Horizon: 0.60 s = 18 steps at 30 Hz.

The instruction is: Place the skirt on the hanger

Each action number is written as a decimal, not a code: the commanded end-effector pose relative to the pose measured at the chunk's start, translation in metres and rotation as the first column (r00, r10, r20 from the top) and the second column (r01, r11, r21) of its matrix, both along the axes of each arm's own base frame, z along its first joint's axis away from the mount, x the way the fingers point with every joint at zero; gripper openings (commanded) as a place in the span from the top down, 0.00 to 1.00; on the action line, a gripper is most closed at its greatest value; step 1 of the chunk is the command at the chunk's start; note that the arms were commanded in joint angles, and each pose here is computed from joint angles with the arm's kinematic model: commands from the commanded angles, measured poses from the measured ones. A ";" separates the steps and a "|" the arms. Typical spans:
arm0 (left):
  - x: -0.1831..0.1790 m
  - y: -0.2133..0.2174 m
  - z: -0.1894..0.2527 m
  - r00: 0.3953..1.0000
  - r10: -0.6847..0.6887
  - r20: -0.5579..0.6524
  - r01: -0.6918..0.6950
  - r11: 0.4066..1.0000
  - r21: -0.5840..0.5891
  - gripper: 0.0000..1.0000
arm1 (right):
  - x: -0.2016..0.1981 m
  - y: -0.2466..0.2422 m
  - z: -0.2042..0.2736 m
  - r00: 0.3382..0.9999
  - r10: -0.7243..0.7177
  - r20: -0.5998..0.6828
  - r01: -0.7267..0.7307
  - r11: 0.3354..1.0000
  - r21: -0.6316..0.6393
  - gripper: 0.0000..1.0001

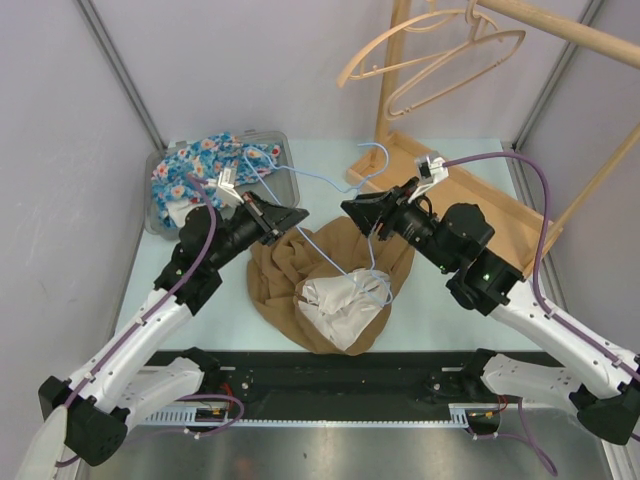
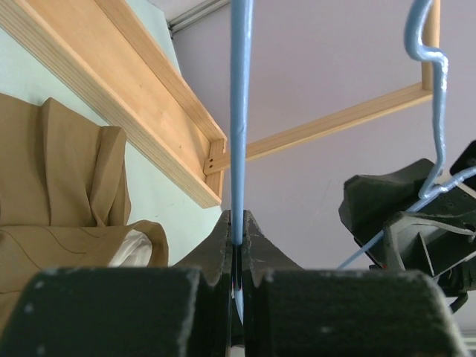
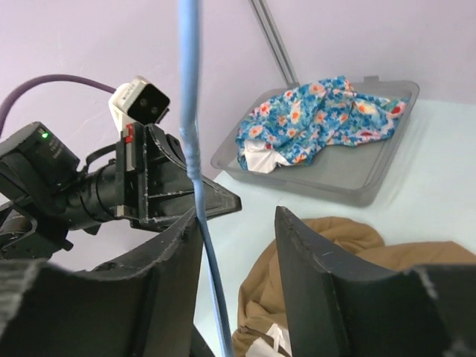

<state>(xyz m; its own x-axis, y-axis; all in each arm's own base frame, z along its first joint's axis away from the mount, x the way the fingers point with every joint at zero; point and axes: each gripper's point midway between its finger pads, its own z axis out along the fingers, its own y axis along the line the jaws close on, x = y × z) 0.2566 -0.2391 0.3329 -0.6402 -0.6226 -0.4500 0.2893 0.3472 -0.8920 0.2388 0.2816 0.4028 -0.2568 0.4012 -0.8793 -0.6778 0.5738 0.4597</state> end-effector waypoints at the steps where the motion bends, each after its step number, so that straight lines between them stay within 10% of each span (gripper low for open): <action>1: 0.000 0.004 0.023 0.999 0.032 0.006 -0.031 0.998 -0.049 1.00 | 0.001 -0.002 0.035 0.991 -0.027 0.129 0.018 0.997 0.069 0.55; 18: 0.008 0.000 0.004 0.998 0.039 -0.046 -0.040 0.999 -0.023 1.00 | 0.005 0.026 0.027 0.979 0.062 0.196 -0.068 0.997 0.023 0.46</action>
